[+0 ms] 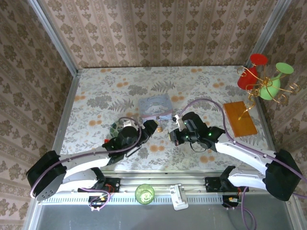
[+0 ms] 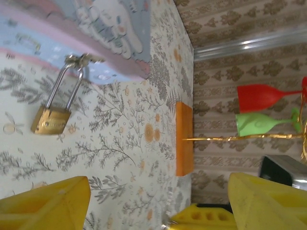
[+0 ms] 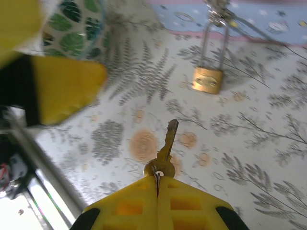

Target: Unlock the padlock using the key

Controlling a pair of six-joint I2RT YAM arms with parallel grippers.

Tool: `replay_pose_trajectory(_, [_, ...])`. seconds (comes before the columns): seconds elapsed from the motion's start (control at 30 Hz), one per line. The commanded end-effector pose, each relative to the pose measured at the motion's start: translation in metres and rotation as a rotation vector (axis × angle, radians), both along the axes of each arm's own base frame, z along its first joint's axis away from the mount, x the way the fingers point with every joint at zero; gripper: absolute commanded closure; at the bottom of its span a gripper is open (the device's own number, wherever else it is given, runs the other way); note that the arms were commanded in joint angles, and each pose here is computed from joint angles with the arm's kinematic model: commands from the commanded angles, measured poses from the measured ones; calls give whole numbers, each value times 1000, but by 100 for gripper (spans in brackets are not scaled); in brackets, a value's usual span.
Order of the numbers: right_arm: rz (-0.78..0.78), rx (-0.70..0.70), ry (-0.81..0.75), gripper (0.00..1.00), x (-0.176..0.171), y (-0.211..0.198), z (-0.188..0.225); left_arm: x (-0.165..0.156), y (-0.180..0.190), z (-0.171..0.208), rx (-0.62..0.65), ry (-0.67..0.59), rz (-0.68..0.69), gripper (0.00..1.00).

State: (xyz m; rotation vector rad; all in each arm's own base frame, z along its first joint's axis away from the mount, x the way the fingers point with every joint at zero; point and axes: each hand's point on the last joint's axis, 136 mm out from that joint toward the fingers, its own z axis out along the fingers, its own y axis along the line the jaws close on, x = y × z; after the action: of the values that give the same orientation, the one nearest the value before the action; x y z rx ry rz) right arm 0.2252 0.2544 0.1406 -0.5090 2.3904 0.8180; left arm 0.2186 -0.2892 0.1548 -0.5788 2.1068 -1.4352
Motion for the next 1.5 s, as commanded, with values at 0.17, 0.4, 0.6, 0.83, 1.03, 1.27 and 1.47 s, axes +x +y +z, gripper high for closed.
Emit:
replay_pose_trajectory(0.17, [173, 125, -44, 100, -11, 24, 45, 10, -8, 47, -195, -19, 87, 29])
replay_pose_trajectory(0.4, [183, 91, -61, 100, -8, 24, 51, 8, -25, 53, -53, -71, -48, 39])
replay_pose_trajectory(0.6, [177, 48, -57, 100, -5, 23, 44, 4, -33, 33, 44, -53, -124, 52])
replay_pose_trajectory(0.83, [181, 23, -63, 100, -4, 23, 40, 6, -32, 22, 64, -35, -133, 72])
replay_pose_trajectory(1.03, [190, 2, -49, 100, -3, 24, 32, 5, -38, 22, 84, -39, -167, 82])
replay_pose_trajectory(1.27, [189, -20, -38, 100, 3, 27, 21, 2, -42, 14, 72, -14, -192, 89])
replay_pose_trajectory(1.47, [185, -51, -50, 100, 7, 25, 19, 0, -39, 11, 78, -15, -188, 81])
